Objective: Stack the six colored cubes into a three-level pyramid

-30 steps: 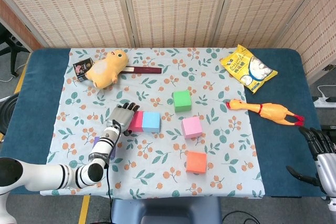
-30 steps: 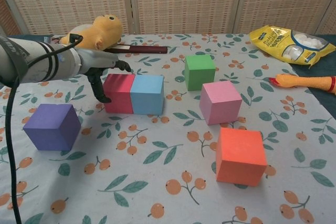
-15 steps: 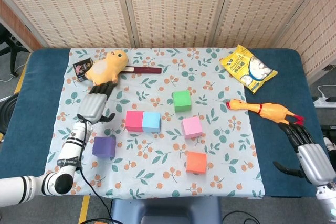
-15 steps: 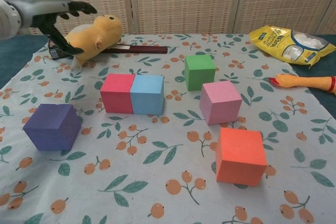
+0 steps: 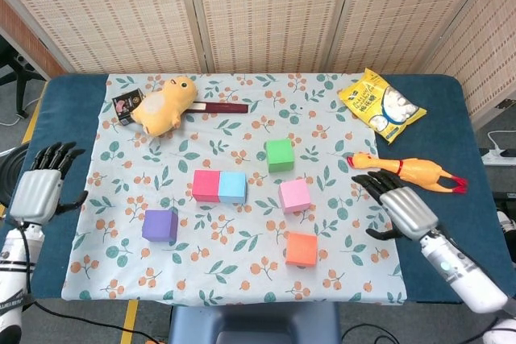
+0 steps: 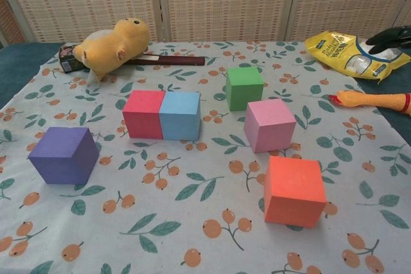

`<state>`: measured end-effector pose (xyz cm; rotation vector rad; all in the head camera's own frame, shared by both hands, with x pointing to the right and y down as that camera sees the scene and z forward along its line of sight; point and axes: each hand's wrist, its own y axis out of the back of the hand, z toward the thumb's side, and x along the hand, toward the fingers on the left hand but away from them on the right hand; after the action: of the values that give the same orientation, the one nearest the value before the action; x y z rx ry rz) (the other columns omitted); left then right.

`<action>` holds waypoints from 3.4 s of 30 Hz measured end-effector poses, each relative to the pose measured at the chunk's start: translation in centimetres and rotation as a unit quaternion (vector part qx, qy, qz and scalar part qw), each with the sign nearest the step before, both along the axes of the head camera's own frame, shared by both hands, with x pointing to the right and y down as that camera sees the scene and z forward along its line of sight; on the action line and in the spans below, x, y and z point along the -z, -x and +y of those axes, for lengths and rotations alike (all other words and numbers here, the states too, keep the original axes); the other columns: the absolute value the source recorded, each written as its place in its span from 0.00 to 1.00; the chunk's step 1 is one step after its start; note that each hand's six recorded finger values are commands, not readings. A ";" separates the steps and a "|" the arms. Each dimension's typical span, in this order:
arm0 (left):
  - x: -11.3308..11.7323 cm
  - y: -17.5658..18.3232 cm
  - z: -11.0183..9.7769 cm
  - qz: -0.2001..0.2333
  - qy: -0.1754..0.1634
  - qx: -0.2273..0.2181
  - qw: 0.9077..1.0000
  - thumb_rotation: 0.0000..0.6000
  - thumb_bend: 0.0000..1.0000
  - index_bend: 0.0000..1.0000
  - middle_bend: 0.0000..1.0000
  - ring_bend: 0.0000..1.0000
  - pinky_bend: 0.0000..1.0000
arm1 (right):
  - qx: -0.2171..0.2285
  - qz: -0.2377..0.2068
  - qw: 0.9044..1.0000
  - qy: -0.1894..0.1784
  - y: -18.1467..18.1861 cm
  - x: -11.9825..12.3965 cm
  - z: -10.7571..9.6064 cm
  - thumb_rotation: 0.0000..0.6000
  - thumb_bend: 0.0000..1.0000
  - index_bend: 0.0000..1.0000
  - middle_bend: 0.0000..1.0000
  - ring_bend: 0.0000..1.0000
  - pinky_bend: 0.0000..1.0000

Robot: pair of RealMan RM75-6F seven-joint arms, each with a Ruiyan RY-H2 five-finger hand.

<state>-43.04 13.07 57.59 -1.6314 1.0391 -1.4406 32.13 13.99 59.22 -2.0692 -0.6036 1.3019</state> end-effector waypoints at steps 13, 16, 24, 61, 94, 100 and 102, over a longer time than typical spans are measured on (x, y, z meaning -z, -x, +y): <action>2.7 4.8 6.9 0.008 -0.003 0.002 1.000 1.00 0.28 0.19 0.09 0.03 0.07 | 0.101 0.043 0.994 -0.004 6.6 -4.1 -2.3 1.00 0.06 0.00 0.07 0.00 0.05; 3.1 5.5 8.4 0.011 0.002 0.009 1.000 1.00 0.28 0.19 0.09 0.03 0.07 | 0.118 0.050 0.992 0.001 7.9 -5.4 -2.5 1.00 0.06 0.00 0.07 0.00 0.05; 4.0 6.3 9.7 0.022 0.002 0.032 0.999 1.00 0.28 0.19 0.09 0.03 0.07 | 0.155 0.075 0.985 0.005 10.1 -8.4 -3.6 1.00 0.06 0.00 0.07 0.00 0.05; 5.1 7.1 10.3 0.028 -0.014 0.050 0.998 1.00 0.28 0.19 0.08 0.02 0.07 | 0.056 0.020 0.997 0.043 16.9 -12.5 -6.4 1.00 0.26 0.42 0.40 0.21 0.22; 5.0 7.7 10.9 0.035 -0.010 0.055 0.998 1.00 0.29 0.17 0.08 0.01 0.07 | 0.049 0.076 0.995 0.039 23.3 -13.6 -6.3 1.00 0.26 0.25 0.35 0.17 0.21; 5.0 7.7 10.9 0.035 -0.008 0.055 0.998 1.00 0.29 0.17 0.08 0.01 0.07 | 0.049 0.076 0.995 0.043 23.6 -13.6 -6.3 1.00 0.26 0.23 0.34 0.17 0.20; 5.0 7.7 11.0 0.035 -0.007 0.055 0.998 1.00 0.29 0.17 0.08 0.01 0.07 | 0.049 0.077 0.995 0.043 23.7 -13.6 -6.3 1.00 0.26 0.23 0.34 0.17 0.20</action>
<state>-50.76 24.02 52.56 -1.6463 1.1935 -1.4527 8.46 7.71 72.86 -2.0169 -0.3792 1.4355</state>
